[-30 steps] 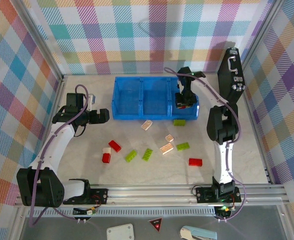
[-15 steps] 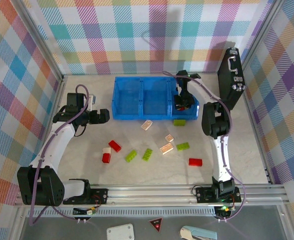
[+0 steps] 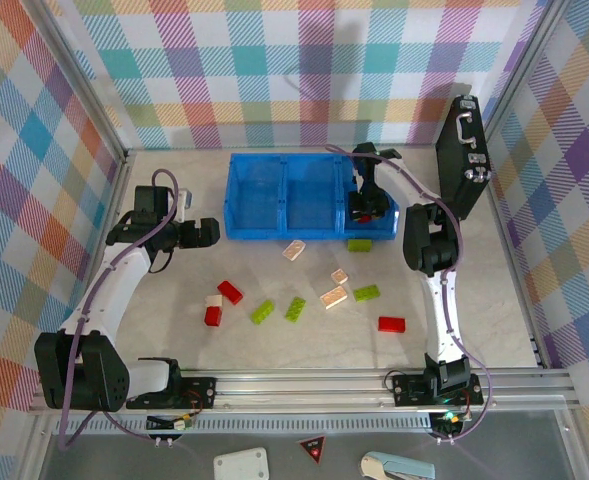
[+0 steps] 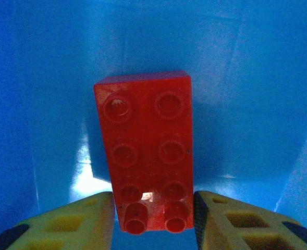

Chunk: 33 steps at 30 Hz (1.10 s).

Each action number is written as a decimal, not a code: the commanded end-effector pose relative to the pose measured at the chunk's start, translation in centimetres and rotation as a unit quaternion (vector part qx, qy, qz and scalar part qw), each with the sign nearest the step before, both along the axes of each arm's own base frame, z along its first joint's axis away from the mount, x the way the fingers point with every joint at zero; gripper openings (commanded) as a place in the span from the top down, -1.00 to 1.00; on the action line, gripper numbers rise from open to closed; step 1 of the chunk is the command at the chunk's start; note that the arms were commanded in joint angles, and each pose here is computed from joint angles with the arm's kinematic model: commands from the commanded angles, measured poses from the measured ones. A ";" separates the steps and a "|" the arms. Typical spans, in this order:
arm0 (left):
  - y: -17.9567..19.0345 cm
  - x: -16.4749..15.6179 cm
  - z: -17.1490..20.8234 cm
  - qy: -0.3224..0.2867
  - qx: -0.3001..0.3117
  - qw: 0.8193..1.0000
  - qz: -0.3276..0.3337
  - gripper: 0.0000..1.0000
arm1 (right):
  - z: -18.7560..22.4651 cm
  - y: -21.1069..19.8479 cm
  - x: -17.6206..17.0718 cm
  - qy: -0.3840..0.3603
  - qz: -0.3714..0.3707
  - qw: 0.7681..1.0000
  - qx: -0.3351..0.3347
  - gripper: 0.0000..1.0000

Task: Sort the legos into containers by color
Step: Place the lego in the container, then pick up the lego from the bottom-center of the table.

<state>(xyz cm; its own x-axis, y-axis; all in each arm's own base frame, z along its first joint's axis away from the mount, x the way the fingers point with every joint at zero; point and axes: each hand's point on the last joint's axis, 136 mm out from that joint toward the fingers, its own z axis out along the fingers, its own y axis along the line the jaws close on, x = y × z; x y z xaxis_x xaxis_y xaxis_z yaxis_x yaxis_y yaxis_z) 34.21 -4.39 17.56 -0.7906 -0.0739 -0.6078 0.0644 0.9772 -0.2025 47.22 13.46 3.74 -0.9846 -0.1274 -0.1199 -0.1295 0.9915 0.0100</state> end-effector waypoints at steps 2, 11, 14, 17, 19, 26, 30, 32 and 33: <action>0.0 0.0 0.0 0.002 -0.007 1.000 -0.004 -1.00 | 3.7 0.1 0.7 -0.033 -0.004 0.999 0.015 0.07; 0.1 -0.1 0.4 -0.001 -0.003 1.000 -0.004 -1.00 | 7.6 0.1 -0.6 -0.051 -0.011 0.998 0.030 0.02; 0.1 -0.2 0.4 -0.002 -0.003 1.000 -0.004 -1.00 | 8.4 0.0 -1.5 -0.053 -0.015 0.998 0.035 0.01; 0.1 -0.2 0.6 -0.004 -0.003 1.000 -0.005 -0.99 | 9.1 0.1 -2.8 -0.052 -0.014 0.998 0.037 0.01; 0.1 -0.2 0.6 -0.006 -0.003 1.000 -0.004 -0.99 | 9.5 0.1 -3.5 -0.054 -0.015 0.998 0.038 0.01; 0.1 -0.3 0.8 -0.008 -0.001 1.000 -0.004 -1.00 | 10.2 0.2 -7.1 -0.054 -0.019 0.997 0.048 0.02; 0.1 -0.3 0.8 -0.008 -0.001 1.000 -0.004 -1.00 | 10.0 0.2 -9.1 -0.049 -0.021 0.998 0.046 0.01; 0.1 -0.3 0.9 -0.010 -0.001 1.000 -0.005 -1.00 | 9.8 0.4 -10.1 -0.046 -0.019 0.998 0.047 0.02; 0.1 -0.3 0.9 -0.009 -0.001 1.000 -0.005 -1.00 | 9.6 0.3 -10.6 -0.044 -0.019 0.998 0.046 0.02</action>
<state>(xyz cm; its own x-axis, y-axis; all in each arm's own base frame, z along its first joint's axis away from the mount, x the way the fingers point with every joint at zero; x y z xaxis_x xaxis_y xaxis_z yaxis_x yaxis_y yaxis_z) 34.17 -4.39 17.46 -0.7936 -0.0730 -0.6040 0.0640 0.9772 -0.2022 37.55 13.32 12.33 -0.9776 -0.0912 -0.1897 -0.1056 0.9921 0.0677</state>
